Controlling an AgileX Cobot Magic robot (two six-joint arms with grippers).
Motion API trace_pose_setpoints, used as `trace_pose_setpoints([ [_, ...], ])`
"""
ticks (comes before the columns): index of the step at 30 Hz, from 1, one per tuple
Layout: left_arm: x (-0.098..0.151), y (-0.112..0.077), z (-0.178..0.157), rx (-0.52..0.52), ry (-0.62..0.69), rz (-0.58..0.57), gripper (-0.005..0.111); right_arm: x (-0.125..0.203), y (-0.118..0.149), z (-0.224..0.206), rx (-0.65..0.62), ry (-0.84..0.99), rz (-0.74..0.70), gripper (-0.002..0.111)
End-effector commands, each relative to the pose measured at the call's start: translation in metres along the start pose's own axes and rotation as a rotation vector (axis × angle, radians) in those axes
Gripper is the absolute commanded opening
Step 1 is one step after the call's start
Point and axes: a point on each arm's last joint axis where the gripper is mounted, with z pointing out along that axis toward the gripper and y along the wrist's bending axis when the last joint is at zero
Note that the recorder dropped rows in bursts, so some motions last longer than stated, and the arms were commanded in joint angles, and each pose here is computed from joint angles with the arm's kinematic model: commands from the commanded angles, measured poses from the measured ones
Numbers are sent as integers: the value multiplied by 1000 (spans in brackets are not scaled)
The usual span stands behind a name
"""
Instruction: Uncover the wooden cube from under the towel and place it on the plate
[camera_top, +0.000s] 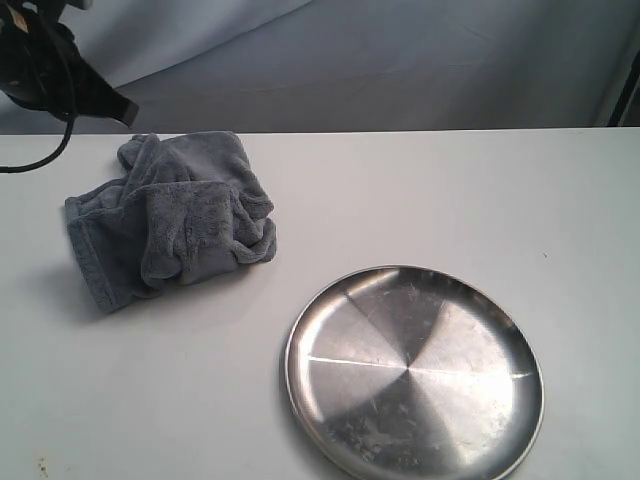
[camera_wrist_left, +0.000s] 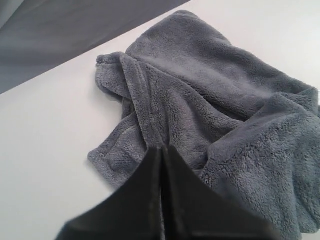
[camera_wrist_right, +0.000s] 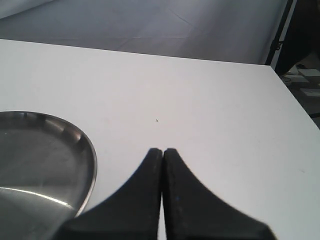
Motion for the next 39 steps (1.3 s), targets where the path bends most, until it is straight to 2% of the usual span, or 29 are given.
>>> trace_pose_setpoints([
  [1,7,-6,23,39,74,0,9,0,0,0,-3,-12,1,0],
  [5,15,-13,39,95,132,37,34,0,0,0,-3,-12,1,0],
  [10,15,-21,42,169,129,8,88,0,0,0,-3,-12,1,0],
  [11,14,-23,42,174,129,22,95,0,0,0,-3,-12,1,0],
  [13,13,-29,41,183,135,38,100,0,0,0,-3,-12,1,0],
  [22,2,-72,35,228,93,158,101,0,0,0,-3,-12,1,0],
  [24,2,-74,35,204,93,182,101,0,0,0,-3,-12,1,0],
  [28,5,-74,38,199,129,162,101,0,0,0,-3,-12,1,0],
  [33,12,-79,57,208,167,168,100,0,0,0,-3,-12,1,0],
  [35,7,-78,58,198,120,166,90,0,0,0,-3,-12,1,0],
  [36,5,-78,58,190,94,167,80,0,0,0,-3,-12,1,0],
  [37,4,-77,58,179,80,180,65,0,0,0,-3,-12,1,0],
  [39,2,-76,58,174,64,180,27,0,0,0,-3,-12,1,0],
])
